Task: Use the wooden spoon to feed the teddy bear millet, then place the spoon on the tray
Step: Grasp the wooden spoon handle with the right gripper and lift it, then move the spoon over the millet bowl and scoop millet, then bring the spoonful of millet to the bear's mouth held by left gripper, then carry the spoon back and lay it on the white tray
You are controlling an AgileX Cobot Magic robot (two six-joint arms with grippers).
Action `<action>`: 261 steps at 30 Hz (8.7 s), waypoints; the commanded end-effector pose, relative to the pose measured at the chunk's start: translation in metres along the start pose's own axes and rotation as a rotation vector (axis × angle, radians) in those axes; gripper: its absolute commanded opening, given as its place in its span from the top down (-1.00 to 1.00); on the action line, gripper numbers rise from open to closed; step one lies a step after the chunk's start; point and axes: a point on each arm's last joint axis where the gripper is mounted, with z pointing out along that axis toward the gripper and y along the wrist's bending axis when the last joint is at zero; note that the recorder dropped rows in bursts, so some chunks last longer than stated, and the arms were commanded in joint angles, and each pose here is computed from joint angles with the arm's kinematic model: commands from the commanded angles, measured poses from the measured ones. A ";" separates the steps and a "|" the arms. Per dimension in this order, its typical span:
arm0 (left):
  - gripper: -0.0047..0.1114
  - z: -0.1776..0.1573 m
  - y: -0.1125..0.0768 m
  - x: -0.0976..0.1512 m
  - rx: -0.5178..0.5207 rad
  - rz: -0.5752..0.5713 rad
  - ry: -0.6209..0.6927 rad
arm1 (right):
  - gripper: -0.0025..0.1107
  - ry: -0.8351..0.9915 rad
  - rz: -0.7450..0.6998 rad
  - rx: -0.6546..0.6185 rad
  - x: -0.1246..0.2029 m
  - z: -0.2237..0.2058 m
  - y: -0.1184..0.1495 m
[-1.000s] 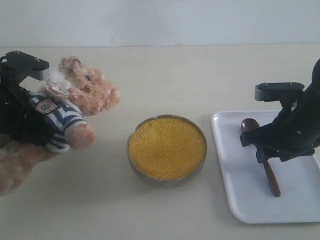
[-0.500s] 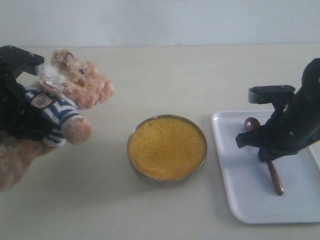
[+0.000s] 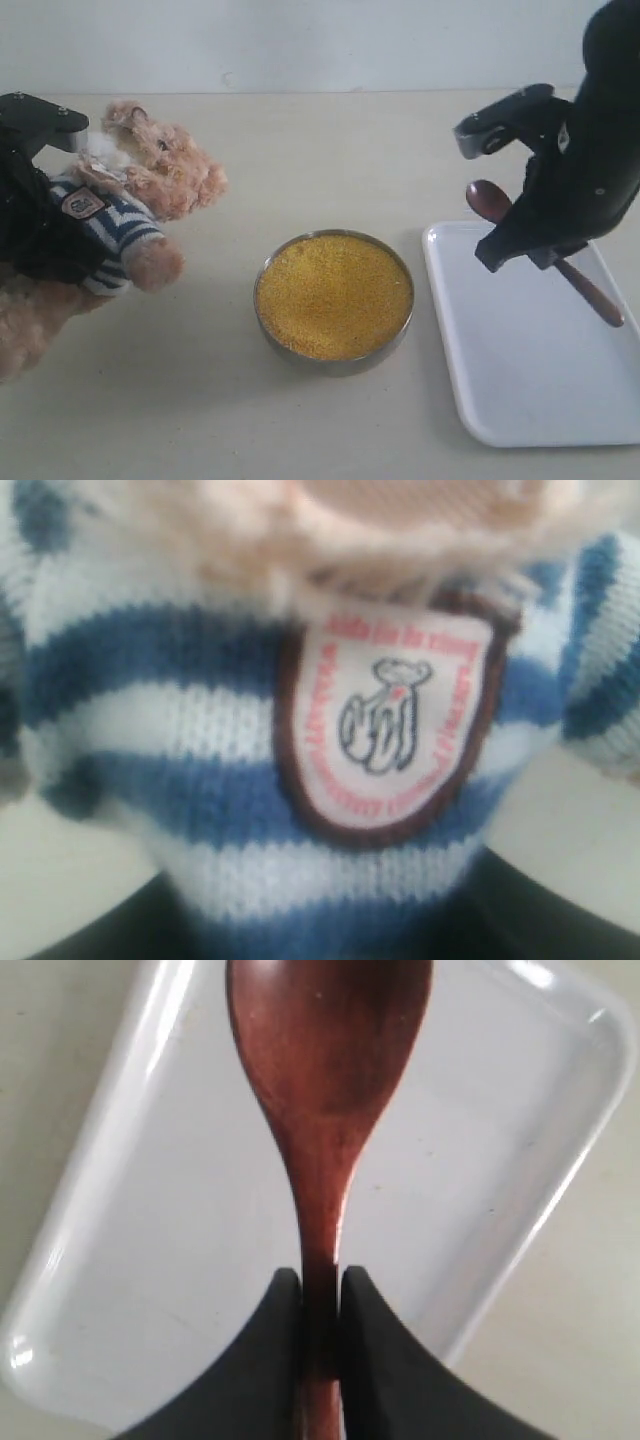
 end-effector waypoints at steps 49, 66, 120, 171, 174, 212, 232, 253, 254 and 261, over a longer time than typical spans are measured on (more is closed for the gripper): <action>0.85 -0.002 -0.004 0.001 0.021 -0.023 -0.003 | 0.96 0.161 -1.193 0.601 -0.005 0.029 0.191; 0.85 -0.002 -0.004 0.001 0.021 -0.027 -0.003 | 0.96 0.155 -1.165 0.563 -0.006 0.028 0.193; 0.85 -0.003 -0.004 0.000 0.030 -0.037 -0.018 | 0.96 0.065 -0.654 0.082 -0.049 -0.031 0.150; 0.85 0.002 -0.044 0.001 0.173 0.181 -0.066 | 0.96 -0.095 -0.373 -0.417 -0.142 -0.042 0.165; 0.85 0.002 -0.044 0.001 0.173 0.181 -0.066 | 0.96 -0.102 -0.364 -0.442 -0.149 -0.039 0.169; 0.85 -0.002 -0.033 -0.001 0.049 0.202 -0.099 | 0.96 -0.162 -0.129 -0.930 -0.172 -0.045 0.144; 0.85 -0.004 -0.028 -0.003 0.002 0.149 -0.124 | 0.96 -0.256 -0.103 -1.024 -0.155 -0.062 0.105; 0.85 -0.003 0.005 0.000 -0.035 -0.146 -0.121 | 0.96 -0.053 0.155 -0.097 -0.043 -0.025 -0.020; 0.85 -0.003 0.005 0.000 -0.035 -0.149 -0.121 | 0.96 -0.021 0.192 -0.097 -0.033 -0.010 -0.021; 0.85 -0.003 0.005 -0.001 -0.034 -0.164 -0.128 | 0.96 -0.004 0.399 -0.097 0.019 0.061 -0.009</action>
